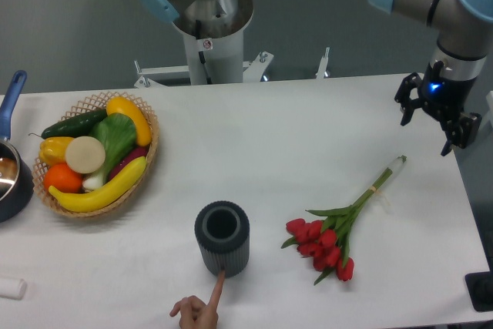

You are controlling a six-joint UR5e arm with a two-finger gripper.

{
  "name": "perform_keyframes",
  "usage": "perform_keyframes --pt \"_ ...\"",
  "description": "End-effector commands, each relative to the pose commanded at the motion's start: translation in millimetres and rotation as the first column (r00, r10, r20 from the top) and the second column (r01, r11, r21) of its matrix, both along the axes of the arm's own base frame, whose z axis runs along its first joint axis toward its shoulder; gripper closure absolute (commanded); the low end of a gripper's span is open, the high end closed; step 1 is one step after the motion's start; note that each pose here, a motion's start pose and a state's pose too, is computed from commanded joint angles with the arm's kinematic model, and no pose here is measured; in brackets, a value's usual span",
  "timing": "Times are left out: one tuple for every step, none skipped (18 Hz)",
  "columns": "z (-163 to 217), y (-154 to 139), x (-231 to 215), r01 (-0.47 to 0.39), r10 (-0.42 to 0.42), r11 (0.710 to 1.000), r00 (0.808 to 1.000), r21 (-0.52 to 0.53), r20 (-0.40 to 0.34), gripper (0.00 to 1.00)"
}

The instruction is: Pick up the flowers from the table

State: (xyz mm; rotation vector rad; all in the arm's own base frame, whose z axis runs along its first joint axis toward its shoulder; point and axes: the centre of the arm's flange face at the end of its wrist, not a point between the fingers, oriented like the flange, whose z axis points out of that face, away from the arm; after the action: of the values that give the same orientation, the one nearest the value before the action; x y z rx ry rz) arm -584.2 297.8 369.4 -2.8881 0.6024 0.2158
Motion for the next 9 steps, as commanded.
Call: perform_keyframes --pt "0.4 3.0 0.1 -0.015 0.015 1.0 1.0 0.005 -0.006 0.0" --pt "-0.7 7.8 1.2 -0.015 0.015 1.0 1.0 0.007 -0.009 0.0" --pt "-3.2 15.2 3.9 -0.004 0.004 1.0 1.0 0.007 -0.007 0.0" --pt "-6.3 18.1 4.2 0.0 0.0 1.0 1.0 0.005 -0.008 0.0" --pt "-9.7 19.8 5.2 0.002 -0.002 1.0 1.0 0.004 -0.001 0.0" --pt "-18.6 23.5 6.6 0.008 -0.008 1.0 1.0 0.0 0.013 0.0" --pt "-25.3 26.8 9.3 0.014 -0.014 1.0 1.0 -0.004 0.025 0.0" --pt "-31.5 27.5 12.1 0.009 -0.009 1.0 0.999 -0.012 0.037 0.0" --pt "-39.1 33.2 16.9 0.004 -0.003 1.0 0.998 -0.016 0.055 0.0"
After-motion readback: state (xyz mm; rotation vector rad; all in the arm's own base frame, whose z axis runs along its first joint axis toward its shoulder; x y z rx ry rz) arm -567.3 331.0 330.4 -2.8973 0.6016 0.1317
